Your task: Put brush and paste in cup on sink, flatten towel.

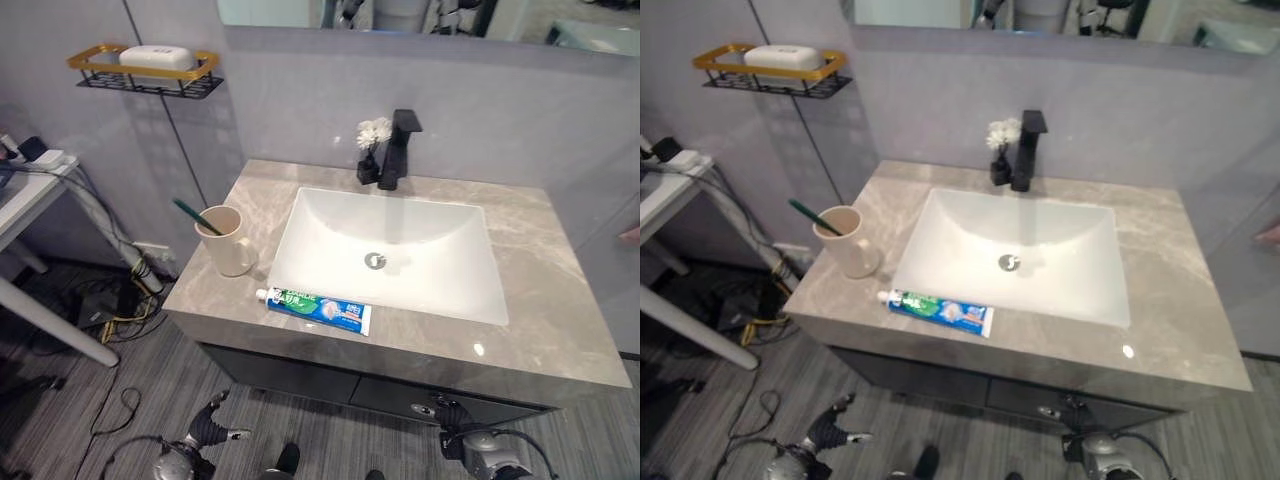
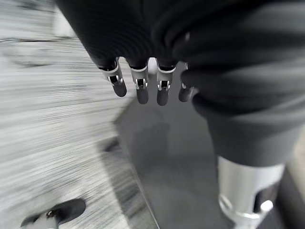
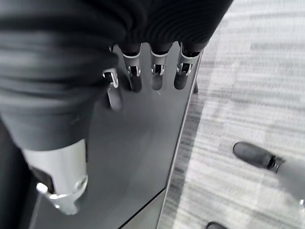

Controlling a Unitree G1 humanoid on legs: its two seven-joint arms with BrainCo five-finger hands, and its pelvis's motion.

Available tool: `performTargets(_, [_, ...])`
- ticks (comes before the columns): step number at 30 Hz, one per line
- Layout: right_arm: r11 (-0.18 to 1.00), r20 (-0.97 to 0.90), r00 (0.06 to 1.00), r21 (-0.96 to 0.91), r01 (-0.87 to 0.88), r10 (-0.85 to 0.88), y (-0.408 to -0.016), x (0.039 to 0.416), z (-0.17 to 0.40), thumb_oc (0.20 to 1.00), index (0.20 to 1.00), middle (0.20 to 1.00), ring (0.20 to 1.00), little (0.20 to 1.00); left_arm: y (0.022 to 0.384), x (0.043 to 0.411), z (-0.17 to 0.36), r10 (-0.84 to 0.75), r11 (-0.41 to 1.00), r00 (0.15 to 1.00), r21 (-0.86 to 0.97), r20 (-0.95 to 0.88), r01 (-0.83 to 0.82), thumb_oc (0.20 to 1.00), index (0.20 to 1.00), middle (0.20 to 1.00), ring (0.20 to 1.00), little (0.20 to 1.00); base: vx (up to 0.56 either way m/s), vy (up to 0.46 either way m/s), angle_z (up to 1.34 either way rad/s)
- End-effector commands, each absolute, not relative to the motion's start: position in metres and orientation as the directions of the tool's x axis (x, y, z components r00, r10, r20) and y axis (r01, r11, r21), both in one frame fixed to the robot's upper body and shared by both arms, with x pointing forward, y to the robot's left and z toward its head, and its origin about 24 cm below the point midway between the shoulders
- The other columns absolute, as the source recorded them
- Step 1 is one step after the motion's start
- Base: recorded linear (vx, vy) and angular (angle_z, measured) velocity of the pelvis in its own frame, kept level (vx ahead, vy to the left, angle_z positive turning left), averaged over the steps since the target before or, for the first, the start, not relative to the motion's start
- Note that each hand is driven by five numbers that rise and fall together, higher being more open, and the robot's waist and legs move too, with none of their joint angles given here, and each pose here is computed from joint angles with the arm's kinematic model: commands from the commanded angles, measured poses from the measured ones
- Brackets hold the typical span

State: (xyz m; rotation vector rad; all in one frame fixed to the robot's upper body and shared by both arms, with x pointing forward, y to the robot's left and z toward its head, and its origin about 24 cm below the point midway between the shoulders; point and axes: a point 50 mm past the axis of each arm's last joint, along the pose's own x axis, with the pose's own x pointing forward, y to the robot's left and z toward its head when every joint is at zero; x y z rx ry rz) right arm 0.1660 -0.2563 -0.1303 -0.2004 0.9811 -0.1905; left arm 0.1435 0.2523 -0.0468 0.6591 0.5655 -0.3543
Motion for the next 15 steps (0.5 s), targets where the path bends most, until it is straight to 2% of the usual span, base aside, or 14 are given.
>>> performTargets(1, [0.938,-0.745,0.603,-0.347,0.013,-0.284,-0.265,0.194,-0.115,1.0,1.0,1.0,1.0,1.0,0.256,0.167,-0.017,-0.246,0.75,0.825,0.439,-0.508,0.494,1.0,1.0,1.0,1.0,1.0,-0.02,-0.001,0.34])
performTargets(3, [0.909,-0.766,0.565,-0.413,-0.064,-0.308,-0.273,0.183,-0.119,1.0,1.0,1.0,1.0,1.0,0.246,0.177,0.013,-0.364,0.699,0.817,0.449,-0.446,0.557,1.0,1.0,1.0,1.0,1.0,0.0,-0.017,0.21])
performTargets(5, [0.908,-0.774,0.555,-0.413,-0.076,-0.305,-0.273,0.18,-0.12,1.0,1.0,1.0,1.0,1.0,0.244,0.18,0.023,-0.392,0.678,0.815,0.466,-0.426,0.569,1.0,1.0,1.0,1.0,1.0,0.01,-0.012,0.38])
performTargets(6, [0.91,-0.808,0.511,-0.4,-0.111,-0.293,-0.277,0.164,-0.126,1.0,1.0,1.0,1.0,1.0,0.232,0.187,0.056,-0.491,0.641,0.8,0.48,-0.343,0.599,1.0,1.0,1.0,1.0,1.0,0.02,-0.012,0.32])
performTargets(11, [0.914,-0.834,0.479,-0.38,-0.14,-0.273,-0.275,0.152,-0.132,1.0,1.0,1.0,1.0,1.0,0.228,0.186,0.079,-0.538,0.625,0.79,0.49,-0.294,0.607,1.0,1.0,1.0,1.0,1.0,0.01,-0.013,0.05])
performTargets(15, [0.915,-0.86,0.445,-0.359,-0.183,-0.248,-0.269,0.138,-0.139,1.0,1.0,1.0,1.0,1.0,0.214,0.19,0.119,-0.613,0.606,0.777,0.543,-0.147,0.581,1.0,1.0,1.0,1.0,1.0,0.0,-0.004,-0.01])
